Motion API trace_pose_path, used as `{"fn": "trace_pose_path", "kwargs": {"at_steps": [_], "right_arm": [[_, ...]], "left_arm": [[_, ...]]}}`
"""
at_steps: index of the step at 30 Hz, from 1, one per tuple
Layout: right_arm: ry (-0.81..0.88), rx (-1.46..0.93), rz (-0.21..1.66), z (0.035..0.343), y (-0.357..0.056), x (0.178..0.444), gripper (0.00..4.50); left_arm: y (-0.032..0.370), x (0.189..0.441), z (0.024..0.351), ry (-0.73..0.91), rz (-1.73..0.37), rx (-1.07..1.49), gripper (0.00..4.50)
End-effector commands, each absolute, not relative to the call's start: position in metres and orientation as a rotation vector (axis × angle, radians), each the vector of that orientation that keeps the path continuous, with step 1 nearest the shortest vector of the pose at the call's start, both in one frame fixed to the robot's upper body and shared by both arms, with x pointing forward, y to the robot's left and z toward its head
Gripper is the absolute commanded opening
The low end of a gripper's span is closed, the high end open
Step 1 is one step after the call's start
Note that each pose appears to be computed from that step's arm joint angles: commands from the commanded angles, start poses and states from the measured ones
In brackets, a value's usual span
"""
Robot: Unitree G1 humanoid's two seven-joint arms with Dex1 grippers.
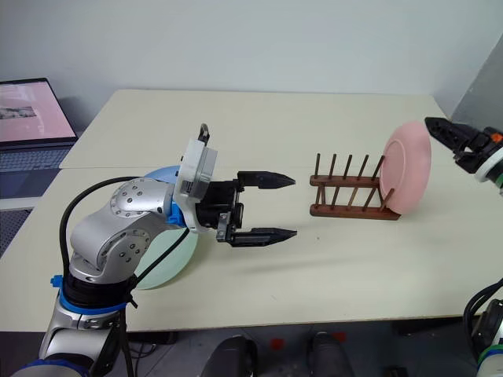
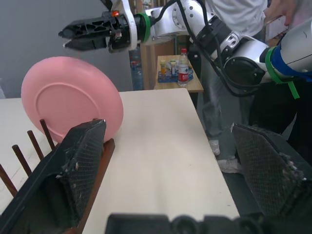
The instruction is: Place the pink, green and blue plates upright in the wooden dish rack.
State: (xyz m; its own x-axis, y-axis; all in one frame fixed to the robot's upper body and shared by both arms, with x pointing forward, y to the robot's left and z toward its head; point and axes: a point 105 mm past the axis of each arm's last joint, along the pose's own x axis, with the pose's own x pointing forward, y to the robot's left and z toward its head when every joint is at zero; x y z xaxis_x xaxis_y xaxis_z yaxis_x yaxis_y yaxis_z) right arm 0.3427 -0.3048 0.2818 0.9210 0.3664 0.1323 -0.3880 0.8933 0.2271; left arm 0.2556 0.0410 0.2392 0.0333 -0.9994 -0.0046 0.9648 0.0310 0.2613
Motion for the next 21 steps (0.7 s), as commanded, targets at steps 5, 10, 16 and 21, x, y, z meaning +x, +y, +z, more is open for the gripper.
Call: {"fn": "trace_pose_path", "kwargs": {"at_steps": [5,10,16,21], "right_arm": [[-0.194,-0.144,0.504,0.334,-0.287,0.313,4.45],[-0.125,-0.489,0.754,0.321,-0.236,0.298,4.45],[-0.118,-0.610,1.080,0.299,-0.173,0.282,4.45],[-0.109,-0.640,1.301,0.273,-0.132,0.269,4.45]], "left_arm": [[0.075,0.266,0.246,-0.200,-1.300,0.216,4.50],[0.128,0.287,0.238,-0.163,-0.920,0.283,4.50],[0.199,0.287,0.249,-0.214,-0.518,0.180,4.50],[0.265,0.267,0.217,-0.123,-0.205,0.049,4.50]]}}
